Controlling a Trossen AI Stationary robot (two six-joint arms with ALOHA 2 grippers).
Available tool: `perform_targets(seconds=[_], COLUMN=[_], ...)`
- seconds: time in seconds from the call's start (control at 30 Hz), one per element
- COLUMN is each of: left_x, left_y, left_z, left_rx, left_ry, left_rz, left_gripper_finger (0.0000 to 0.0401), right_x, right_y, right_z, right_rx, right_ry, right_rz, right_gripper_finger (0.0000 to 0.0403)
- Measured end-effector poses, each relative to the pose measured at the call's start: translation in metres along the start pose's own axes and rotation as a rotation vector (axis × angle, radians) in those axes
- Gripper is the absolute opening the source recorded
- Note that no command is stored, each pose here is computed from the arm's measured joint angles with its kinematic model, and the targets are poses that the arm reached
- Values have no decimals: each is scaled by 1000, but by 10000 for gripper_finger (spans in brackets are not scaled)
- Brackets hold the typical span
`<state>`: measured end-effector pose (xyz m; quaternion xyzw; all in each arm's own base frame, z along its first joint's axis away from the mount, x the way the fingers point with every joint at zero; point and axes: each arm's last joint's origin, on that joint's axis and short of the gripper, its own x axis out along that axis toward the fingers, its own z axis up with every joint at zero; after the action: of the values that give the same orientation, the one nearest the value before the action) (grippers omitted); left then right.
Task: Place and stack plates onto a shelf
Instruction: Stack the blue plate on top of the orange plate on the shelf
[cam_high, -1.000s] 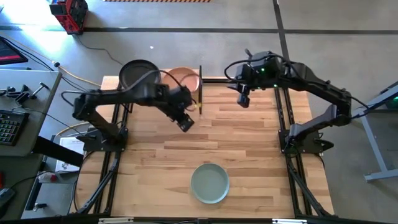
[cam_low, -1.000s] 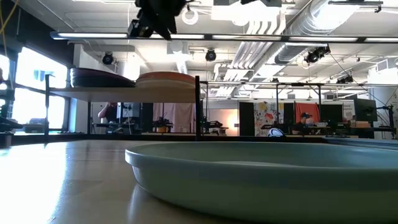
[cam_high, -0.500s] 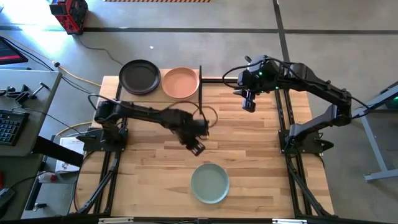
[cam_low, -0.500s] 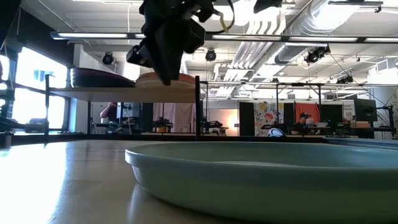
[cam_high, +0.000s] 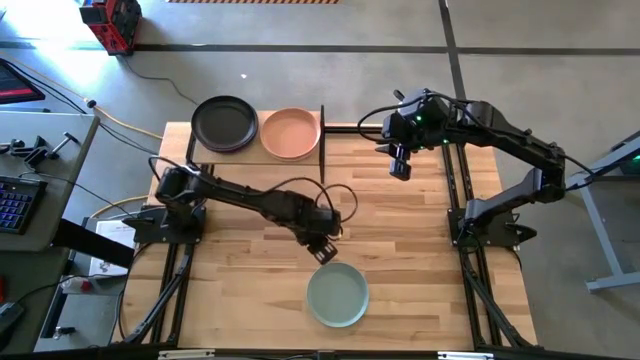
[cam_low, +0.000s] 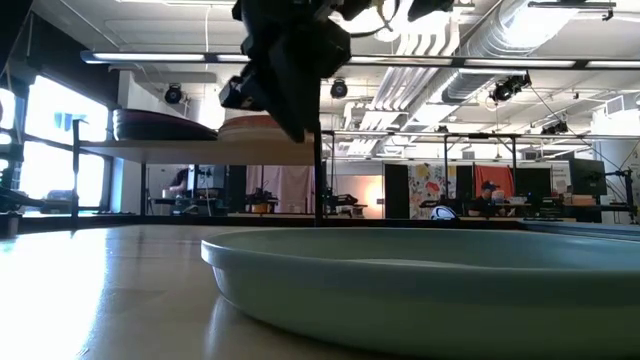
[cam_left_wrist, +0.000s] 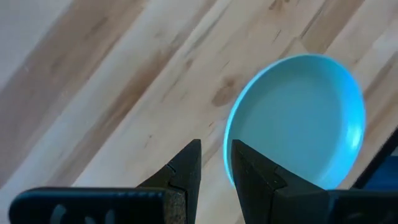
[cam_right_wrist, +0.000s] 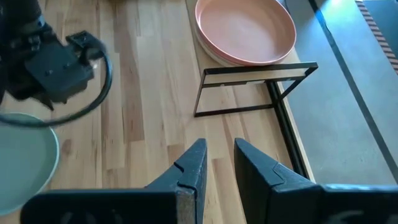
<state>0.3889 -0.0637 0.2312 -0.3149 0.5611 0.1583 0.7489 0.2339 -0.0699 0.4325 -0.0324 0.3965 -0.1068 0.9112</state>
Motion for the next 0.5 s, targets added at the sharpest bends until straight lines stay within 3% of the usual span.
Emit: perform_targets(seconds=[0.23, 0.5], left_x=[32, 46], left_y=[-15, -18], left_z=[-5, -7], left_rx=[8, -6], left_ry=[14, 18], left_rz=[-44, -32], left_gripper_finger=[76, 76], right_x=[0, 0], right_y=[0, 0], right_z=[0, -1], right_rx=[0, 0], right_ry=[5, 9], right_rz=[1, 2], right_gripper_finger=[59, 59])
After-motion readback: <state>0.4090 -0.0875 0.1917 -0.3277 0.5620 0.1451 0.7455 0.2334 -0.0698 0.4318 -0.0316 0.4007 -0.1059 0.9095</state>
